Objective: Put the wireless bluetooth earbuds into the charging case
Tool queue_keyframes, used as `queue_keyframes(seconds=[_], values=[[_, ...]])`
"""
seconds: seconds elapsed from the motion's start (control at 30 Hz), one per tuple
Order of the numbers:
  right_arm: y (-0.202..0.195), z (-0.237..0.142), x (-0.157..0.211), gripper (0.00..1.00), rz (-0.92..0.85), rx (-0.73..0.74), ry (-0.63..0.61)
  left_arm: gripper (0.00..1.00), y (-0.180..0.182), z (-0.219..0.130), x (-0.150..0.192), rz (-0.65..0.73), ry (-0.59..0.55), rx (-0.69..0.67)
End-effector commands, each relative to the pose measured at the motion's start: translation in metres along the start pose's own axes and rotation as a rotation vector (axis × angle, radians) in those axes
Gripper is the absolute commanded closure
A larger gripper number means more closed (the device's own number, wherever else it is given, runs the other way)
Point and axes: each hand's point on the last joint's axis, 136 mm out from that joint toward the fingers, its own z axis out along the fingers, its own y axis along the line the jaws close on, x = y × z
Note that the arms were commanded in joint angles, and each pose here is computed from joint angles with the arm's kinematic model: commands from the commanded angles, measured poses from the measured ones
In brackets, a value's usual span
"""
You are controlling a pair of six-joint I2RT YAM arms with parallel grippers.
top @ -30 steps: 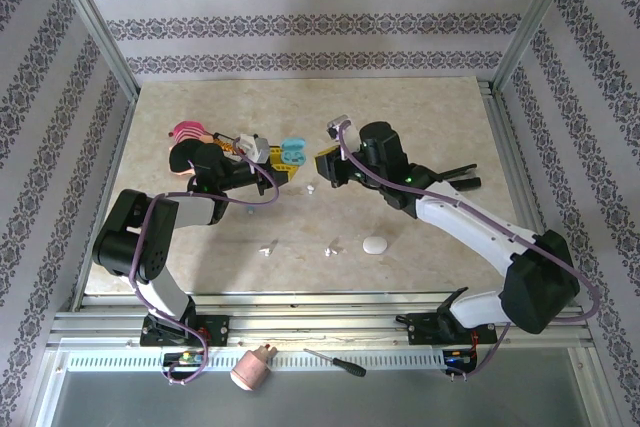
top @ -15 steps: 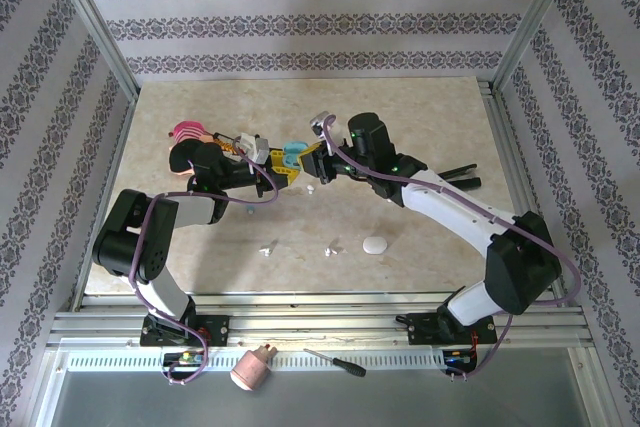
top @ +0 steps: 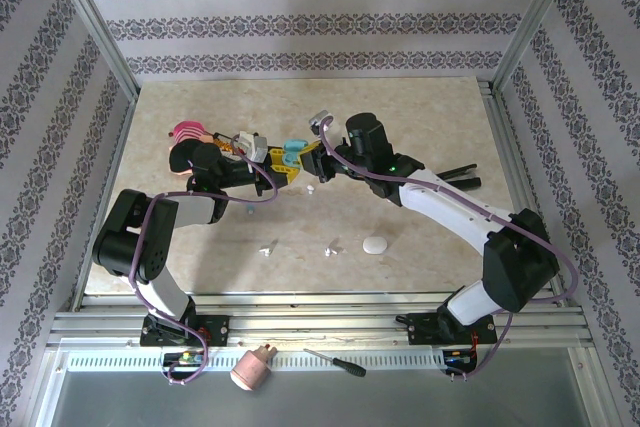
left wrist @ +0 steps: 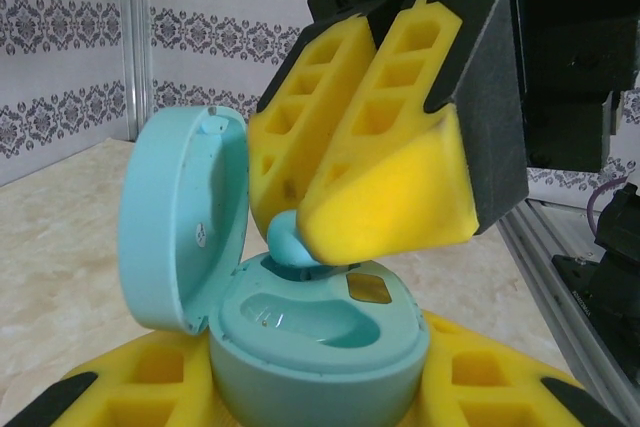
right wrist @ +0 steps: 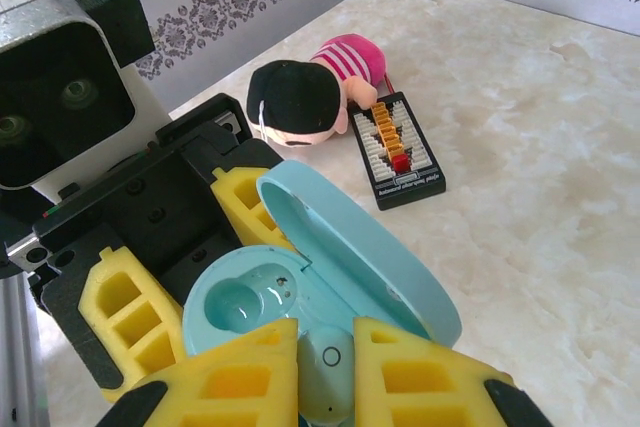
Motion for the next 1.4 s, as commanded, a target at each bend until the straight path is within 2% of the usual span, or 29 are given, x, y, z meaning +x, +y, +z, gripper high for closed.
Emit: queue_keyframes(seconds=[0.0,0.23,0.37,0.5,0.67,0.83,1.1,1.23,1.37], values=[[-0.004,0.004,-0.002,0.84,-0.016,0.005,-0.01,0.74,-0.01,0.005,-0.023,0.08,-0.042,0.052],[0.011,-0.006,-0.013,0.73,0.008,-0.054,-0.043,0.74,-0.007,0.005,-0.02,0.085,-0.035,0.032],[0.017,-0.02,-0.029,0.55,0.013,-0.05,-0.094,0.74,-0.003,0.003,-0.017,0.094,-0.03,0.005],[0.017,-0.031,-0.033,0.43,0.011,-0.028,-0.133,0.74,0.008,-0.003,-0.012,0.096,-0.023,-0.039],[0.013,-0.035,-0.022,0.4,0.033,-0.004,-0.146,0.75,0.03,-0.02,-0.011,0.088,-0.041,-0.112],[0.009,-0.02,0.007,0.38,0.046,0.022,-0.085,0.75,0.052,-0.041,-0.019,0.096,-0.064,-0.18],[0.024,0.04,0.06,0.37,-0.002,0.045,0.076,0.75,0.095,-0.095,-0.021,0.109,-0.056,-0.428],[0.039,0.074,0.077,0.39,0.012,-0.01,0.125,0.75,0.107,-0.115,-0.019,0.101,-0.05,-0.521],[0.045,0.102,0.088,0.43,0.155,-0.127,0.177,0.75,0.109,-0.128,-0.022,0.111,-0.059,-0.571]])
